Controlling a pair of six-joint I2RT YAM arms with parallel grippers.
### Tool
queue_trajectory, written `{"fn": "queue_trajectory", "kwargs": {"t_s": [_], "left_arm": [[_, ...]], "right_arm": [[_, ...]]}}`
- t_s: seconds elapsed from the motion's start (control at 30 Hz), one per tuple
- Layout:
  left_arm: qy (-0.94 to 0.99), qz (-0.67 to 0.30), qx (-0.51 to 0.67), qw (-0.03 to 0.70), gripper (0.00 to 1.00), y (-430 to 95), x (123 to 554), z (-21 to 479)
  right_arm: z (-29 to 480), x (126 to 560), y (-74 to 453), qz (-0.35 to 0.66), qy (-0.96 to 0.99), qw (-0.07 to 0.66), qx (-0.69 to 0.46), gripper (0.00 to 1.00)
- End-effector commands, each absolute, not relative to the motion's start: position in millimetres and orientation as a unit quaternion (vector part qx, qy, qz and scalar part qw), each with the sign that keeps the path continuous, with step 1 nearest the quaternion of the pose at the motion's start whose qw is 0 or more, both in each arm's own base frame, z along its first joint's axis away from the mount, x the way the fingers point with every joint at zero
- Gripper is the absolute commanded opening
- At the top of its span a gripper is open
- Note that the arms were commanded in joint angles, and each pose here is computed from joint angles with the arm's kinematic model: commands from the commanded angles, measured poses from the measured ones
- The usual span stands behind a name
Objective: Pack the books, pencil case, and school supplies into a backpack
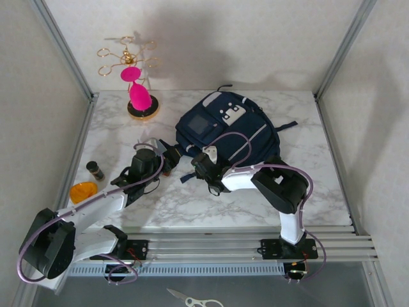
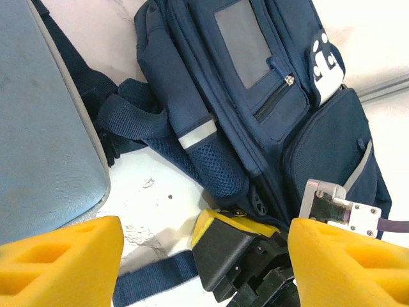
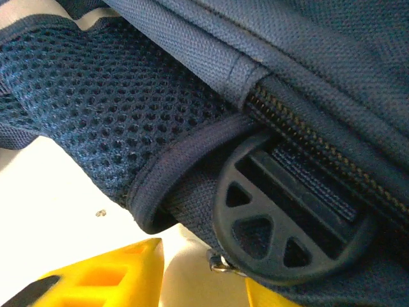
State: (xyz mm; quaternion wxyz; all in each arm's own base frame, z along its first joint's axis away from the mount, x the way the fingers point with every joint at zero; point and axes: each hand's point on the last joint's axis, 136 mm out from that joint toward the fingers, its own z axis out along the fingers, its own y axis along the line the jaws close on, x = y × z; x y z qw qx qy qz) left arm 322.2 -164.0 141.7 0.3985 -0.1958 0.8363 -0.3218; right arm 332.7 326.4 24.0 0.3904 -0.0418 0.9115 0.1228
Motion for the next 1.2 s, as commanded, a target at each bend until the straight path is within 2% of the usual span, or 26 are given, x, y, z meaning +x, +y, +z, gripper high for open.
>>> {"fn": "queue_trajectory", "kwargs": {"t_s": [0.0, 0.2, 0.33, 0.53, 0.77, 0.87, 1.17], "left_arm": [[0.83, -0.333, -0.198, 0.401, 0.7, -164, 325, 144], [0.83, -0.334, -0.199, 0.4, 0.7, -164, 327, 145], [0.825, -0.341, -0.205, 0.402, 0.71, -165, 328, 147], [0.816, -0.365, -0.231, 0.383, 0.71, -172, 334, 145], [0.803, -0.414, -0.257, 0.342, 0.71, -196, 347, 137], [0.795, -0.43, -0.278, 0.326, 0.65, -207, 358, 130], [0.789, -0.454, -0.289, 0.297, 0.6, -256, 396, 107]], "right_arm": [[15, 348, 319, 0.106, 0.902, 0.416, -0.054, 0.34], [39, 354, 315, 0.099, 0.89, 0.441, -0.053, 0.18], [53, 344, 315, 0.112, 0.892, 0.434, -0.057, 0.09], [64, 325, 308, 0.135, 0.906, 0.397, -0.053, 0.0], [69, 303, 322, 0.18, 0.917, 0.346, -0.085, 0.0], [74, 297, 324, 0.19, 0.921, 0.329, -0.085, 0.0], [70, 291, 312, 0.175, 0.935, 0.301, -0.062, 0.0]]}}
